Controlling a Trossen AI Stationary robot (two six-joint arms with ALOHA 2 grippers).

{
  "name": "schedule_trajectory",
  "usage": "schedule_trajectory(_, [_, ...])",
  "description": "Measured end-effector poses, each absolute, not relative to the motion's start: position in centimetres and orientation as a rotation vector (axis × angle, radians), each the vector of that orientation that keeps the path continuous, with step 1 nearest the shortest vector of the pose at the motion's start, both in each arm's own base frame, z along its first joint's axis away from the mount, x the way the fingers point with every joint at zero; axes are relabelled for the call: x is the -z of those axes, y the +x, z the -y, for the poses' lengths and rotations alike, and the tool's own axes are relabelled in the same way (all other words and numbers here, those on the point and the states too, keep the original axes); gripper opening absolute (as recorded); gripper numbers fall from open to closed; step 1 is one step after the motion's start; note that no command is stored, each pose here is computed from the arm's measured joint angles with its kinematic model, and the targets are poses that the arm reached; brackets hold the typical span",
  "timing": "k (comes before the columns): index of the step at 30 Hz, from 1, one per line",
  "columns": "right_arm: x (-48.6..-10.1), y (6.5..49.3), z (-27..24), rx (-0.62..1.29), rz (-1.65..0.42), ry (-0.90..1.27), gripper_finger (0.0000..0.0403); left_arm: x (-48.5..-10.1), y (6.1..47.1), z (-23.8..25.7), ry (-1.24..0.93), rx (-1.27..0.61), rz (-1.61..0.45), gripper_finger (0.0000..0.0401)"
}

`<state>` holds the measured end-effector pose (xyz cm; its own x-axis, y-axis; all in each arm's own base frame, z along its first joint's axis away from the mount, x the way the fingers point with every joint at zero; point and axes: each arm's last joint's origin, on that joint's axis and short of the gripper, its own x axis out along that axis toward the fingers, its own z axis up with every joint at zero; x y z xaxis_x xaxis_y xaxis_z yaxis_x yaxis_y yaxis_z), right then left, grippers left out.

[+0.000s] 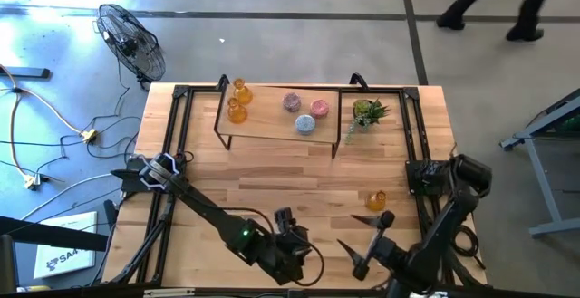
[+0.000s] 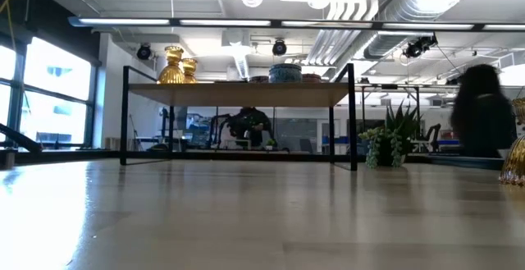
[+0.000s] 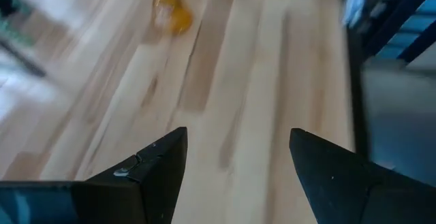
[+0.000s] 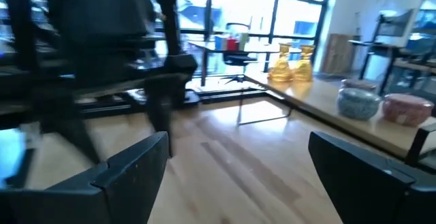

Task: Pick & Place candle stick holders
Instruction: Put the yellow glass candle holder on the shelf

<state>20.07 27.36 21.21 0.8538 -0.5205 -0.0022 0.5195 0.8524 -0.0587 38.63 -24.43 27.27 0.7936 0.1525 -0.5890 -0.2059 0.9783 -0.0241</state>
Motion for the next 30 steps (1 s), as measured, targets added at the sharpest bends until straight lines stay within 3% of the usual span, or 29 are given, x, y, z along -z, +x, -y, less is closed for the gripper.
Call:
schedule_trajectory(6, [-21.2, 21.2, -26.5, 0.589, -0.020, -0.060, 0.0349, -29.5, 40.1, 24.4, -0.194, -0.142, -0.462, 0.0252])
schedule_trajectory(18, [-21.2, 21.3, -26.5, 0.591, -0.031, -0.105, 0.0350, -30.0, 40.9, 24.1, -0.265, -0.045, -0.443, 0.0252])
schedule_trajectory(25, [-21.2, 20.9, -26.8, 0.575, -0.038, -0.130, 0.0393, -30.0, 40.9, 24.2, -0.269, -0.033, -0.444, 0.0252])
schedule_trajectory(30, [-21.2, 20.4, -27.0, 0.559, -0.044, -0.154, 0.0398, -30.0, 40.9, 24.2, -0.269, -0.035, -0.445, 0.0252])
